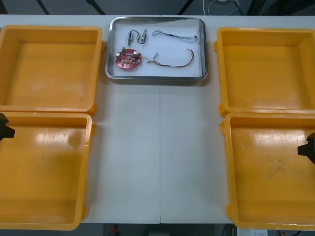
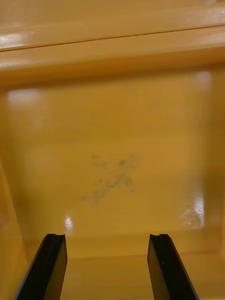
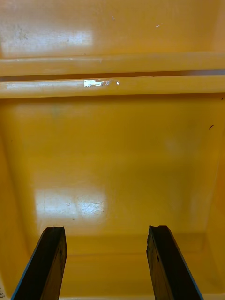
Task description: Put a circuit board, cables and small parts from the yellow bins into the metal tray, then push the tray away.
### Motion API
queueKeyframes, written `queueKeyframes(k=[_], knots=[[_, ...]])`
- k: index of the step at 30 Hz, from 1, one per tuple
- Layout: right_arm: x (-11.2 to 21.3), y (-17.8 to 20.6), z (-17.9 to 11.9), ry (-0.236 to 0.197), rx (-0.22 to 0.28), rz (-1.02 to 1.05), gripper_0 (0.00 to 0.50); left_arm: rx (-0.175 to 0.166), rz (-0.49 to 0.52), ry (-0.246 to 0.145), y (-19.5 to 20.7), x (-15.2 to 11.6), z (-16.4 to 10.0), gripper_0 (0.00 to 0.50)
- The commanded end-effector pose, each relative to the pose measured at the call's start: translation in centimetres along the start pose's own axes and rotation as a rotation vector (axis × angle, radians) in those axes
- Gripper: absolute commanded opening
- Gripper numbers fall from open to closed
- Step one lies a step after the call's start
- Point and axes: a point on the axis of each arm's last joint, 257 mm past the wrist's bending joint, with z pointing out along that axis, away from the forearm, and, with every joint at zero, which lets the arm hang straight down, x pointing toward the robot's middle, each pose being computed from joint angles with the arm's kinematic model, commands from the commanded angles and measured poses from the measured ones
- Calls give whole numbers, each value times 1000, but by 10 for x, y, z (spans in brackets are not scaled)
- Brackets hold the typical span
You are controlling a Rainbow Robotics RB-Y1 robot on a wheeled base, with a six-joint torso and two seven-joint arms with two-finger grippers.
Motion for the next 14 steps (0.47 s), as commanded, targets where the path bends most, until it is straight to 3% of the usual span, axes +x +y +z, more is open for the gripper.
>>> queueKeyframes(k=[1,14], knots=[[-1,-13,-10,-15,39,20,500,-60,76,-17,17,-3,-13,500],[-1,-13,-10,-15,39,20,500,-60,76,-17,17,-3,-13,500]])
